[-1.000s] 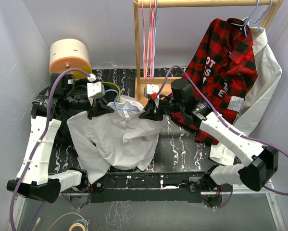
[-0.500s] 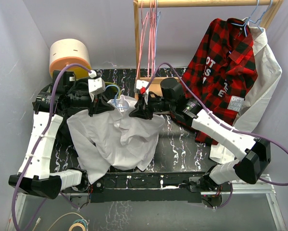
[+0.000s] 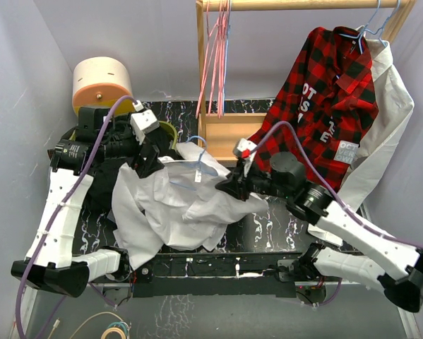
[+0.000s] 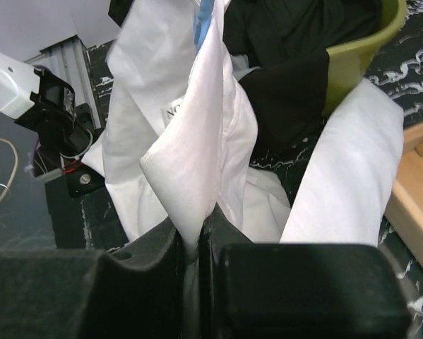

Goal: Place the shirt on the hanger

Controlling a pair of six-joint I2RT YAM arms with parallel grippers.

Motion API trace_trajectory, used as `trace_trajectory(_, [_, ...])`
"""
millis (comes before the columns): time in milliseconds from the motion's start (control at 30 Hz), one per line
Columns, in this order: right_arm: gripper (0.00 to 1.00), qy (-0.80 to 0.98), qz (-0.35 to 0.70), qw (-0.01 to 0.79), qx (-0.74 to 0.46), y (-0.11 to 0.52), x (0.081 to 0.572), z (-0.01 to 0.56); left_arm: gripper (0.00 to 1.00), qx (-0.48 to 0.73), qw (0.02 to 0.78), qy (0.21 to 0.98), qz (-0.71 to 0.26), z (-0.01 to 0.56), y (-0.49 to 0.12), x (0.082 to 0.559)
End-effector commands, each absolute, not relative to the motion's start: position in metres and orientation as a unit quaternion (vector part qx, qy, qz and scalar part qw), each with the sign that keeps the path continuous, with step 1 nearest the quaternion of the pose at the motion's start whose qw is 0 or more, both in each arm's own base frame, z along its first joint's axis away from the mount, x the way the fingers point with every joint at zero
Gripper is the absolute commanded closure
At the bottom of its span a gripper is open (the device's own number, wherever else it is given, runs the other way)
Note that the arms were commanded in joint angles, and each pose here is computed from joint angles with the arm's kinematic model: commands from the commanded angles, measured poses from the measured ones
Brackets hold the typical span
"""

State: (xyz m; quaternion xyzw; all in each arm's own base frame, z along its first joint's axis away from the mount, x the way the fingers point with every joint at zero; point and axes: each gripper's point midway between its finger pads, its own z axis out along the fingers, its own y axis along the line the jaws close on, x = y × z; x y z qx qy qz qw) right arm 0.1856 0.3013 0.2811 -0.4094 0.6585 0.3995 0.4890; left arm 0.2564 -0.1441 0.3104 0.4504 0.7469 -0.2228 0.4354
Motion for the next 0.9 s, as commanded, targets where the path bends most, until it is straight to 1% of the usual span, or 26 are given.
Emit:
trace_trajectory(0, [0.92, 0.693, 0.396, 0.522, -0.3, 0.268, 0.185, 0.299, 0.03, 0.425, 0.44, 0.763, -0.21, 0.338, -0.135, 0.242])
trace_trajectory(100, [0.92, 0.727, 0.376, 0.529, -0.225, 0.239, 0.185, 0.287, 0.03, 0.414, 0.452, 0.764, -0.202, 0.366, -0.133, 0.244])
trace_trajectory(233, [0.92, 0.75, 0.356, 0.534, -0.163, 0.214, 0.185, 0.269, 0.03, 0.388, 0.495, 0.753, -0.192, 0.409, -0.133, 0.252])
trace_trajectory(333, [0.92, 0.759, 0.343, 0.538, -0.129, 0.208, 0.192, 0.263, 0.03, 0.389, 0.528, 0.723, -0.218, 0.44, -0.142, 0.244])
trace_trajectory(400, [0.92, 0.763, 0.328, 0.547, -0.104, 0.204, 0.202, 0.265, 0.03, 0.409, 0.515, 0.713, -0.244, 0.439, -0.15, 0.235])
trace_trajectory(433, [0.92, 0.769, 0.307, 0.555, -0.072, 0.195, 0.211, 0.266, 0.03, 0.408, 0.504, 0.719, -0.251, 0.433, -0.152, 0.235])
trace_trajectory(500, [0.92, 0.781, 0.24, 0.576, 0.001, 0.167, 0.229, 0.265, 0.03, 0.397, 0.484, 0.739, -0.25, 0.419, -0.15, 0.241])
trace_trajectory(567, [0.92, 0.788, 0.175, 0.589, 0.04, 0.143, 0.24, 0.263, 0.03, 0.382, 0.484, 0.751, -0.237, 0.413, -0.145, 0.247])
trace_trajectory(733, [0.92, 0.779, 0.102, 0.616, 0.054, 0.114, 0.264, 0.284, 0.03, 0.355, 0.505, 0.751, -0.233, 0.425, -0.133, 0.249])
trace_trajectory(867, [0.92, 0.761, 0.092, 0.64, 0.053, 0.098, 0.298, 0.306, 0.03, 0.33, 0.522, 0.743, -0.258, 0.441, -0.124, 0.244])
